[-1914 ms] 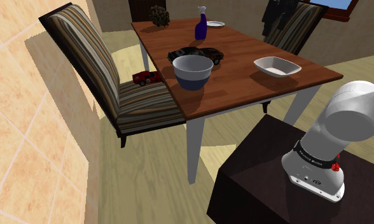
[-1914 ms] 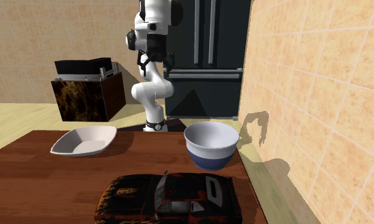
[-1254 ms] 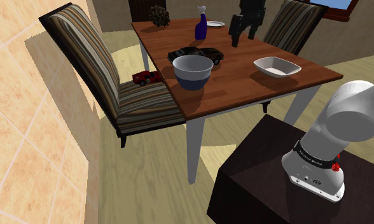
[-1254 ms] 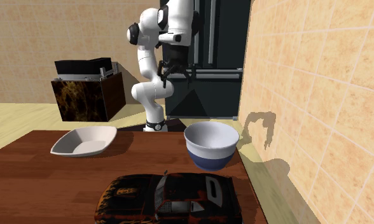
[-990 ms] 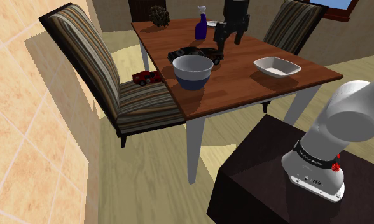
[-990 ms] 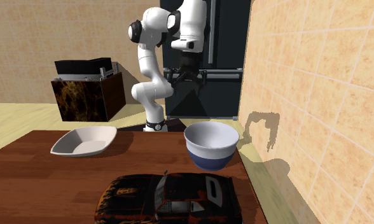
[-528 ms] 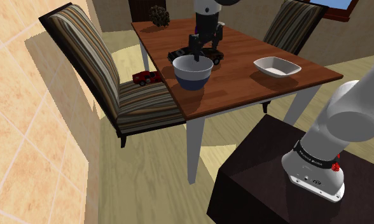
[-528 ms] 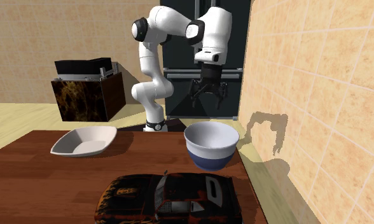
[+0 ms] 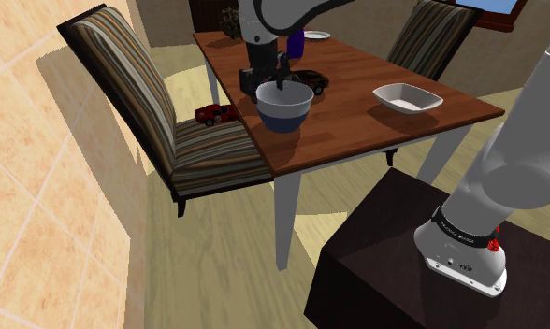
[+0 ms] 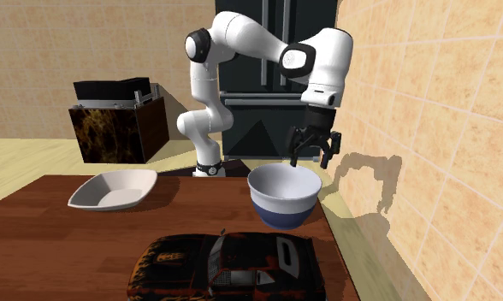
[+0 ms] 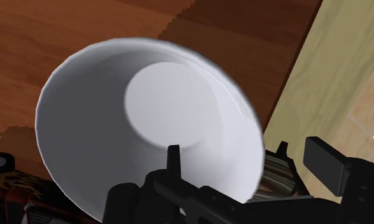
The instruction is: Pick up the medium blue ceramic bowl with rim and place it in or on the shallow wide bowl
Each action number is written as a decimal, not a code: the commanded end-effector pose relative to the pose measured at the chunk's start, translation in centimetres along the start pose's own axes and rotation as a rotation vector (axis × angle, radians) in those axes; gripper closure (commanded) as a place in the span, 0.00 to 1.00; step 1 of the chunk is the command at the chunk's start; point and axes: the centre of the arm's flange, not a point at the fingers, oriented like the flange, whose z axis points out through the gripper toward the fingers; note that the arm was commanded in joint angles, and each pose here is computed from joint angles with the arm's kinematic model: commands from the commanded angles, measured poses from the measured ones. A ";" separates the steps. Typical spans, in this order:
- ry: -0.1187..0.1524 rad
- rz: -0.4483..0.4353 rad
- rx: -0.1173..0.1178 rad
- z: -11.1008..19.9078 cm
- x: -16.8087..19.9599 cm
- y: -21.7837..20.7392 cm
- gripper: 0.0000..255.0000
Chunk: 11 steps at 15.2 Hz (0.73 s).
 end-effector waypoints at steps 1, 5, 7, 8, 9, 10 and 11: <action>0.002 0.000 -0.007 0.8 1.2 -1.7 0.00; 0.002 0.000 -0.007 3.0 1.2 -1.7 0.00; 0.002 0.000 -0.007 4.0 1.2 -1.7 0.00; 0.002 0.000 -0.007 4.5 1.2 -1.7 0.00; 0.002 0.000 -0.007 4.8 1.2 -1.7 0.00; 0.002 0.000 -0.007 4.8 1.2 -1.7 0.00; 0.002 0.000 -0.007 4.8 1.2 -1.7 0.00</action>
